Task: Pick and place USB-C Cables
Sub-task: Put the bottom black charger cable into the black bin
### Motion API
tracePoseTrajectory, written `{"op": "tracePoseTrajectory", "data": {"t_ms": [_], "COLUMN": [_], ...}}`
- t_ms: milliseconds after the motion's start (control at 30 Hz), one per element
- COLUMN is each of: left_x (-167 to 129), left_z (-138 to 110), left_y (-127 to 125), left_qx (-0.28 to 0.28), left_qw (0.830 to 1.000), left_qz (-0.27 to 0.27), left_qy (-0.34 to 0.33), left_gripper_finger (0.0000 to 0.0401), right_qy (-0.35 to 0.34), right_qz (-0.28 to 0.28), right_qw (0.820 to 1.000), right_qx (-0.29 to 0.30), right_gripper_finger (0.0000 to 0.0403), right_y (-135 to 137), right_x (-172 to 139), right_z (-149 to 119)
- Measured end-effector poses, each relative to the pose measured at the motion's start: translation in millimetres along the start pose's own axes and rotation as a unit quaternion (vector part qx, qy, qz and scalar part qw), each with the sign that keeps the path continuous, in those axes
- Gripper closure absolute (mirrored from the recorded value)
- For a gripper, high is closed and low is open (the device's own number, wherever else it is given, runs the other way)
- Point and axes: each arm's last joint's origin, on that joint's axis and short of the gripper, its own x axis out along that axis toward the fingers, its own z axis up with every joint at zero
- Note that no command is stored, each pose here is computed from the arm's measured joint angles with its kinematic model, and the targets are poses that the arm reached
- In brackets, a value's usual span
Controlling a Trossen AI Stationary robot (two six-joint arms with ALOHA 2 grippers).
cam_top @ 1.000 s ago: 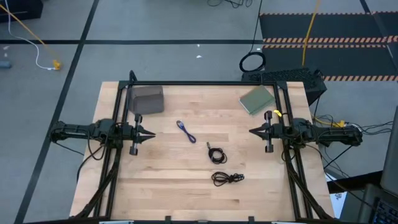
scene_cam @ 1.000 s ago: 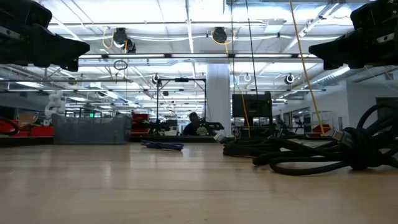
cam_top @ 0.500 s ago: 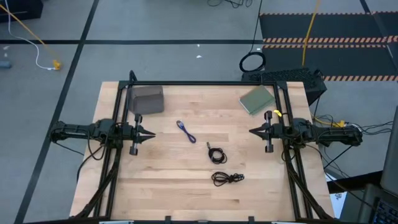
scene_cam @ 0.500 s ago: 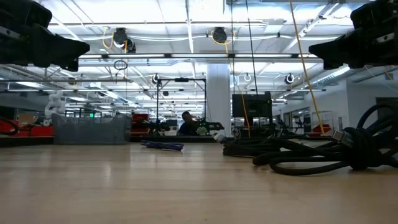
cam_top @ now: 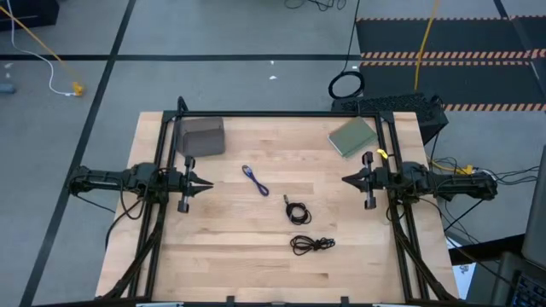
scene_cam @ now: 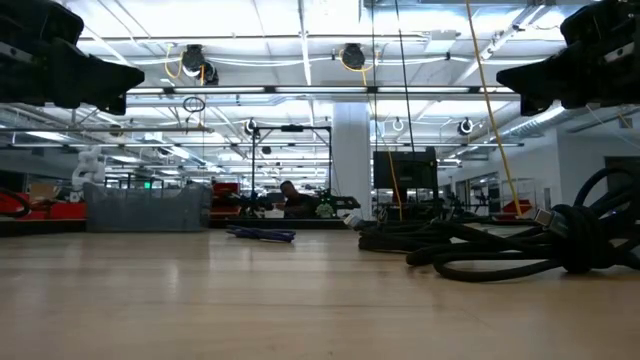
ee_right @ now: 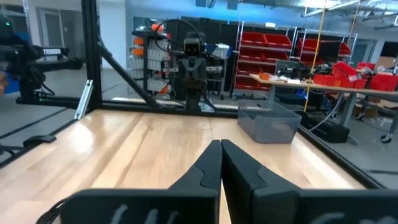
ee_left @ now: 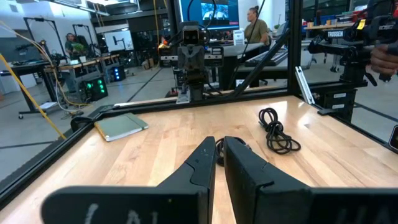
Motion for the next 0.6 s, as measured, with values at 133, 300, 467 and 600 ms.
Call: {"op": "tracePoseTrajectory", "data": {"t_ms": [133, 300, 467, 600], "left_x": [0, 0, 0, 0], "left_z": [0, 0, 0, 0], "left_y": [0, 0, 0, 0], "left_qx": [0.000, 0.000, 0.000, 0.000], "left_qw": [1.000, 1.000, 1.000, 1.000], "left_qz": [0.000, 0.000, 0.000, 0.000], "left_qy": [0.000, 0.000, 0.000, 0.000], "left_gripper_finger": [0.0364, 0.0364, 0.0364, 0.0364], "right_qy": [0.004, 0.020, 0.044, 0.060], "right_qz": [-0.001, 0.001, 0.002, 0.003], "right_qw": [1.000, 1.000, 0.999, 0.998], "right_qx": [0.002, 0.002, 0.001, -0.002], "right_gripper_finger": [0.0403, 0.0403, 0.0403, 0.0403], "right_y": [0, -1, -4, -6], "right_x": [0, 1, 1, 3], "right_z": [2, 20, 57, 93]}}
